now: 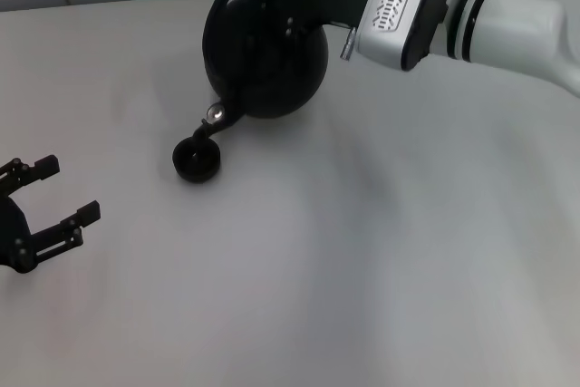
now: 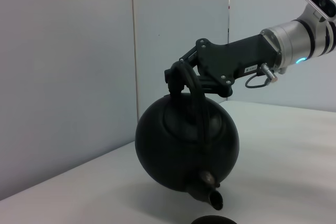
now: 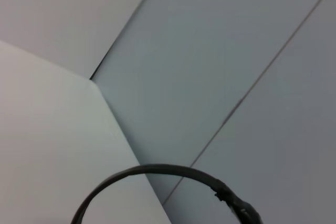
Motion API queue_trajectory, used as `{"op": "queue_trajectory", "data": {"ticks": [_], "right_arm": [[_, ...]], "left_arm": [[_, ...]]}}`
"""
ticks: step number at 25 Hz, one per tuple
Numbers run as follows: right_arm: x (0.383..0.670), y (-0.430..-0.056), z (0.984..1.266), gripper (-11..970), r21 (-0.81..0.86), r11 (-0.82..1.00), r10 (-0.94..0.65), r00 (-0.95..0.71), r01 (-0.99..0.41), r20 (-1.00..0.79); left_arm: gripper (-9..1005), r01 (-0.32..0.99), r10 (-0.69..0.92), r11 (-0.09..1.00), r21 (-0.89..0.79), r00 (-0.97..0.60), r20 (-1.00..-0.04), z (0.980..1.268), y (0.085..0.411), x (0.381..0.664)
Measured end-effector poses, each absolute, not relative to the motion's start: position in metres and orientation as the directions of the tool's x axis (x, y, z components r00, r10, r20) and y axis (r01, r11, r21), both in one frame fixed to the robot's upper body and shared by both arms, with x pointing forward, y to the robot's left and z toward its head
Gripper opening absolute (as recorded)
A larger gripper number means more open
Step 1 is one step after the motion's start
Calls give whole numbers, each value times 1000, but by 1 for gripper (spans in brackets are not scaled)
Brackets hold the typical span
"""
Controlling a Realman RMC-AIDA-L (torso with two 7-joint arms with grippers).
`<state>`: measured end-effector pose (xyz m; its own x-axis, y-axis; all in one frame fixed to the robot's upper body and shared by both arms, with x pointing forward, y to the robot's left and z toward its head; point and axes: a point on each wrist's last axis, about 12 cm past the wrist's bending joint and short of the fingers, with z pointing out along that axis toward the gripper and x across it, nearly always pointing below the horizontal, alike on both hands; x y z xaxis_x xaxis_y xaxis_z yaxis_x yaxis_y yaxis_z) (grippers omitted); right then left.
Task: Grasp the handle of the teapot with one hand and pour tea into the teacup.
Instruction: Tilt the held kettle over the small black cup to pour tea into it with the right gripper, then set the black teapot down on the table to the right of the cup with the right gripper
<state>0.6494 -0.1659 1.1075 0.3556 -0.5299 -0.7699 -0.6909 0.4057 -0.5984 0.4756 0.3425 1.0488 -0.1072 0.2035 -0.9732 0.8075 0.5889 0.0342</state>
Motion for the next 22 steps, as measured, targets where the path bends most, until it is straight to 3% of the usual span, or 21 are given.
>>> {"op": "queue_trajectory", "data": {"ticks": [8,14,22], "right_arm": [[656,-184,1118,74,-310,580,-371,95,-753,-924],[644,-218,1110,73,-78,697,-205,-94,-713,-974],[623,-256,1092,74,12,785,-102,-149,-619,-984]], "left_arm": [[802,809,204,587,34,-108,-973,1050,343,477],[802,809,204,587,32,-109,-973,1051,346,476],[802,813,208,581,36,-105,-973,1052,344,479]]}}
